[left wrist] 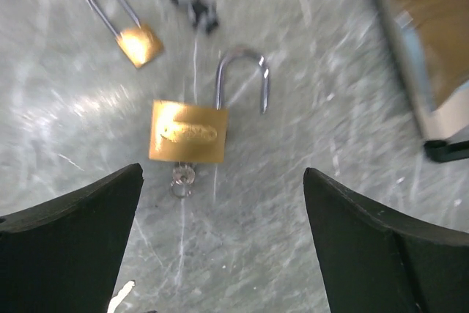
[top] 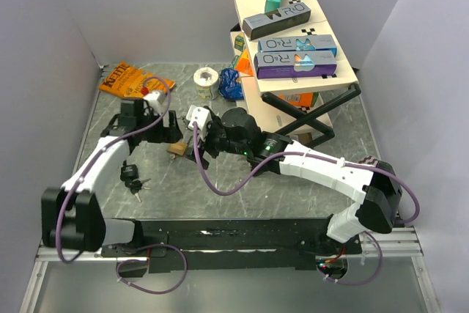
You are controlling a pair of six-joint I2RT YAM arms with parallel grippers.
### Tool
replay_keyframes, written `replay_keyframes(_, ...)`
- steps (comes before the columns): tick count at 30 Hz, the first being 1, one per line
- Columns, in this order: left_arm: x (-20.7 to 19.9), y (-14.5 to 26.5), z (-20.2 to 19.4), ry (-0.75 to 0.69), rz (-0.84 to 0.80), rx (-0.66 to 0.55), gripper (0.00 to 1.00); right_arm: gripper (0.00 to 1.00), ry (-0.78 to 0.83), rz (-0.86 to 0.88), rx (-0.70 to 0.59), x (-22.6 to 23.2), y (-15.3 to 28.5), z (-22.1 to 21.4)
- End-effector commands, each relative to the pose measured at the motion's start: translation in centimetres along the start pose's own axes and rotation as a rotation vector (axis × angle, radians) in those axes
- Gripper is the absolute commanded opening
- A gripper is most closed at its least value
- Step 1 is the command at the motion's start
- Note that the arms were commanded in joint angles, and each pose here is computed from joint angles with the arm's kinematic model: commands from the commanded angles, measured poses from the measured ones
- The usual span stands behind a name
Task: Lock with the key
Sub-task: Pick up the lock from the center of the board.
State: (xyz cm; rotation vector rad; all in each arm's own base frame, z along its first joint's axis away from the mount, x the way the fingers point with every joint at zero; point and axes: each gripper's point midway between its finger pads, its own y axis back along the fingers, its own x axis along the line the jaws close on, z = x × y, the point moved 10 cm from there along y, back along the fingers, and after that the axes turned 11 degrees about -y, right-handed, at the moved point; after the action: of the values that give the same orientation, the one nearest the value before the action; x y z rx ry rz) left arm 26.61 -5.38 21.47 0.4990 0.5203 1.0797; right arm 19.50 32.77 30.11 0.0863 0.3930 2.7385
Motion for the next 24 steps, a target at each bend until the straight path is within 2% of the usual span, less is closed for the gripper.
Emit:
replay_keyframes(1, 0.1, -2.2, -0.3, -0.007, 0.047, 0.098, 0.96, 1.0, 0.005, 0.028, -0.04, 0.4, 1.0, 1.0)
replay_keyframes(7, 0.0, -5.3, -0.7, -0.053, 0.132, 0.211, 0.96, 1.0, -0.023, 0.035, -0.014, 0.5, 0.7, 0.8)
replay_keyframes(12, -0.2, -7.8, -1.6, -0.057, 0.143, 0.306, 0.96, 1.0, -0.07, 0.034, 0.01, 0.6, 0.3, 0.4)
replay_keyframes(24, -0.6, -10.5, -3.4, -0.117, 0.198, 0.376, 0.96, 1.0, -0.098, 0.035, 0.006, 0.7, -0.1, 0.3)
